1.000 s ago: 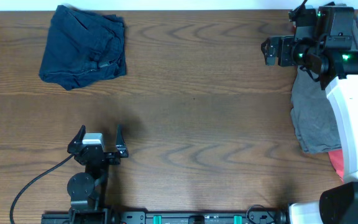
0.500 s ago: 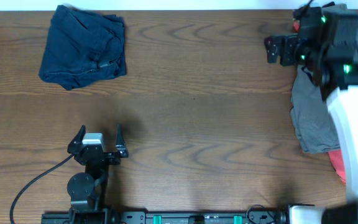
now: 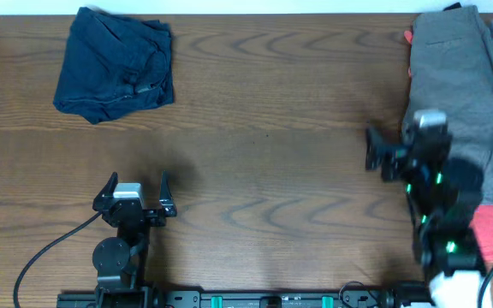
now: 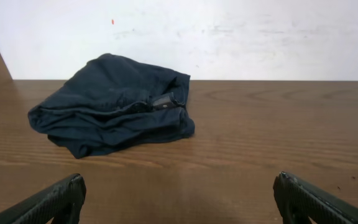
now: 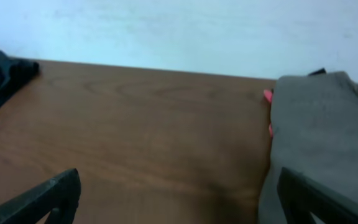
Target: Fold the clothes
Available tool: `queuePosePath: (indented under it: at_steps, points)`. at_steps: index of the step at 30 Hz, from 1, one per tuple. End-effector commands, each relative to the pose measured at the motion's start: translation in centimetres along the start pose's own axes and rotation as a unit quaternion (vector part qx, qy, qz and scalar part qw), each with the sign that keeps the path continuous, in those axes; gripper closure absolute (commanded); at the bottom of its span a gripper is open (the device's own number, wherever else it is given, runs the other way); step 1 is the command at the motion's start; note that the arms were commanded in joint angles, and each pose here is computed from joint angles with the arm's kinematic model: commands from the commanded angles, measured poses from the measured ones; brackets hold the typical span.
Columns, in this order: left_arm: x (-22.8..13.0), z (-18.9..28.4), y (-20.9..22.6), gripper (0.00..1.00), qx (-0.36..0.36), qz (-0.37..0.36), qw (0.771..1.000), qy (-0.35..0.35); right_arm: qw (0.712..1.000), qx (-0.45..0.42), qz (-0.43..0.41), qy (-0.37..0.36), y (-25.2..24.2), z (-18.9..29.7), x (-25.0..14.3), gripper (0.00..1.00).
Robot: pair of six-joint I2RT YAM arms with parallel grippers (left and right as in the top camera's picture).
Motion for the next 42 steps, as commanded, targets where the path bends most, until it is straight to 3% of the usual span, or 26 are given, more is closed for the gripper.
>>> queuePosePath:
  at_steps: [1, 10, 19, 26, 42]
  points:
    - [-1.3, -0.1, -0.2, 0.02, -0.009, 0.005, 1.0, 0.023, 1.0, 0.012, 0.013, -0.022, 1.1, 1.2, -2.9, 0.01]
    - [-1.3, -0.1, -0.2, 0.02, -0.009, 0.005, 1.0, 0.023, 0.996, 0.022, 0.025, -0.078, 2.6, 3.1, -8.4, 0.01]
    - [-1.3, -0.1, -0.2, 0.02, -0.009, 0.005, 1.0, 0.023, 0.998, 0.006, 0.025, -0.061, 2.2, 3.5, -9.4, 0.01]
    - [-1.3, -0.1, -0.2, 0.02, -0.009, 0.005, 1.0, 0.023, 0.994, 0.001, 0.035, -0.103, 2.2, 4.3, -7.9, 0.01]
    - [-1.3, -0.1, -0.2, 0.02, -0.009, 0.005, 1.0, 0.023, 0.994, 0.001, 0.036, -0.104, 2.2, 4.3, -7.9, 0.01]
Point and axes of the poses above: each gripper's point midway between its finger pads, its own z axis back along the fingers, its own y axis along the line the jaws close on, x = y × z, the point moved 4 cm from there along z, back along the fingers, and after that the axes turned 3 degrees about z, right-handed, at the moved point
